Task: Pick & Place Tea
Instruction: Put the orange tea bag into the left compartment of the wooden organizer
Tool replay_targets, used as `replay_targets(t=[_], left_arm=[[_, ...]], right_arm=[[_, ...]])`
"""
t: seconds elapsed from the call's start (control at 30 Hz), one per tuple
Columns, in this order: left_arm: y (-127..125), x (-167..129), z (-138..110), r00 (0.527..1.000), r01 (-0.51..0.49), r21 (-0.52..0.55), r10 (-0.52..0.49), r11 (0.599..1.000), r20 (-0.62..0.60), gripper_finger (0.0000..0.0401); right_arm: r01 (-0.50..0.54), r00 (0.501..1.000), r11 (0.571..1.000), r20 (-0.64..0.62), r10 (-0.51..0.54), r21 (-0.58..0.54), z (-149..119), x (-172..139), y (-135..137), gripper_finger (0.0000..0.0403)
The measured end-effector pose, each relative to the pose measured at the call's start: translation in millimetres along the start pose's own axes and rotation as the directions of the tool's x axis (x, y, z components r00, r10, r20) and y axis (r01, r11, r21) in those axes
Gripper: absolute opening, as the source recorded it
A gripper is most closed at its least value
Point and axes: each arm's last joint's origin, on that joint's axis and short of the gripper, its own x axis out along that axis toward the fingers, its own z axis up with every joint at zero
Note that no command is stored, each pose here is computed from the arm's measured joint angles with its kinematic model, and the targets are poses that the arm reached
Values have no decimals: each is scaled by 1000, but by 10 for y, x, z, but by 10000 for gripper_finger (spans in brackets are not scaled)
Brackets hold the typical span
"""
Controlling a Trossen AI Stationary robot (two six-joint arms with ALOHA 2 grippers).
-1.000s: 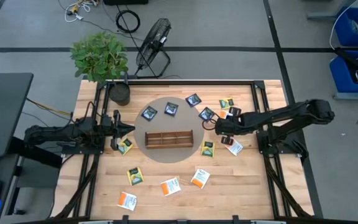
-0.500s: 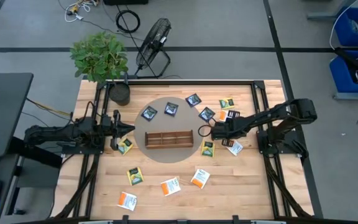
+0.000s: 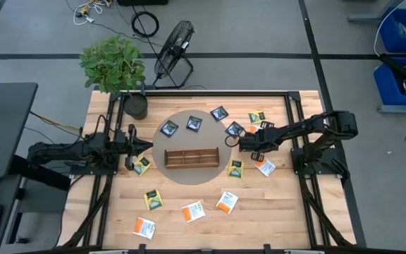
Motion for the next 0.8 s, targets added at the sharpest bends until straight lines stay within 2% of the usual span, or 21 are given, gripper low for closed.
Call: replay_targets(t=[0.4, 0.57, 0.73, 0.8], left_arm=[[0, 0, 2, 1000, 0, 0, 0, 1000, 2, 25], [0, 0, 2, 1000, 0, 0, 0, 1000, 2, 25], [0, 0, 3, 1000, 0, 0, 0, 1000, 2, 25], [0, 0, 2, 1000, 0, 0, 0, 1000, 2, 25]], right_arm=[[-105, 994, 993, -37, 107, 49, 46, 111, -181, 153], [-151, 987, 987, -39, 153, 53, 57, 132, -208, 101], [-177, 983, 982, -34, 180, 68, 66, 144, -213, 18], [-177, 983, 981, -32, 180, 73, 68, 145, -213, 9]])
